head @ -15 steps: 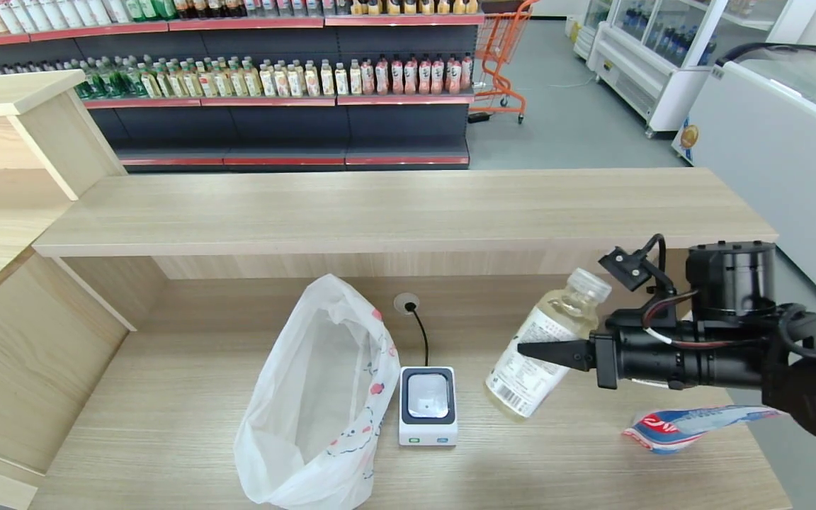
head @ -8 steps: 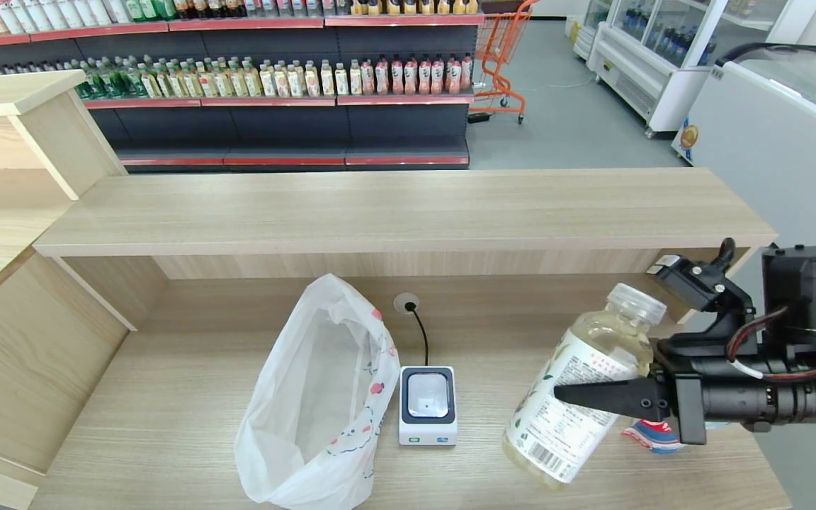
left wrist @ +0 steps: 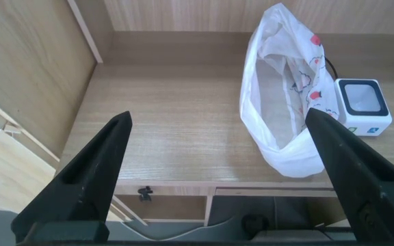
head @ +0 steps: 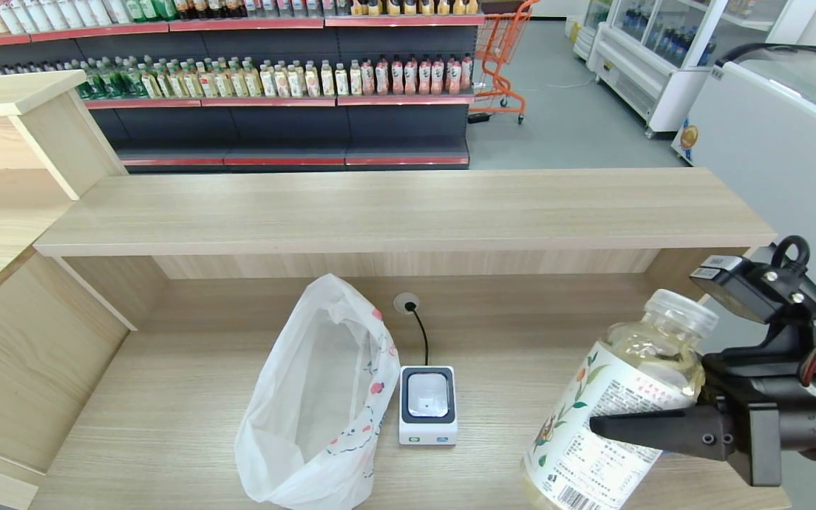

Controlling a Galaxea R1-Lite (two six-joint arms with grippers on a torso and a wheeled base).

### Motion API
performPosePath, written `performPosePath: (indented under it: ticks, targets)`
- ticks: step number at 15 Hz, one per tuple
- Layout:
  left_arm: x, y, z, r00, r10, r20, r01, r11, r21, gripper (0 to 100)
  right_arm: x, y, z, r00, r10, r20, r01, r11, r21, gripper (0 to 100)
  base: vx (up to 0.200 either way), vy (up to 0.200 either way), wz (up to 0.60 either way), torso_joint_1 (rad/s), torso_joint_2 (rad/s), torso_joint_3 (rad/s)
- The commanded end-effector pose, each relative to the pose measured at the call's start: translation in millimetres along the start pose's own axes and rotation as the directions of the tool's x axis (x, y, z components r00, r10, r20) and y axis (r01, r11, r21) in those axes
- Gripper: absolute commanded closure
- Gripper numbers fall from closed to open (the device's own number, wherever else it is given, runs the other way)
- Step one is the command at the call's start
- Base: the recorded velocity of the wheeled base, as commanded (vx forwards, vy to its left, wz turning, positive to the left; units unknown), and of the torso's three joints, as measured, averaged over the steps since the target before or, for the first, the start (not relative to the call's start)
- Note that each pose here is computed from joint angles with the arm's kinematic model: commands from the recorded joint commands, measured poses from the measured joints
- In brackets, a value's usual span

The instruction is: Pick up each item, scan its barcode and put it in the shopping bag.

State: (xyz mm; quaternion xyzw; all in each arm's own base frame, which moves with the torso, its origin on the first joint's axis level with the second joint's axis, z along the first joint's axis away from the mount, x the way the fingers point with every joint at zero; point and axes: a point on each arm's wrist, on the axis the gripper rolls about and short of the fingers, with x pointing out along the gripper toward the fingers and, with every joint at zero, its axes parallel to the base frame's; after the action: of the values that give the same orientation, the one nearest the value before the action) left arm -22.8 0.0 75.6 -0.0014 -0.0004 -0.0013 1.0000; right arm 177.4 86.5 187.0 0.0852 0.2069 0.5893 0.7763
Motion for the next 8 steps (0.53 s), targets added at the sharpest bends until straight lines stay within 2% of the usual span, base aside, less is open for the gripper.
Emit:
performPosePath:
  ticks: [1,8]
  targets:
    - [0.0,0.0,0.0,1.0,0.001,0.001,-0.001,1.0,0.0,0,-1.2,3.7,-3.2,1.0,0.005,-0.003,-0.005,1.0,0.0,100,0.0,0.0,0.0,0.0,0.0,0.0]
    - [0.0,0.0,0.0,1.0,-0.001,0.001,0.001,1.0,0.0,0,-1.9,7.3,-6.1,1.0,0.011,-0.018,-0.011,1.0,0.012,100,0.0,0.0,0.0,0.0,0.0,0.0]
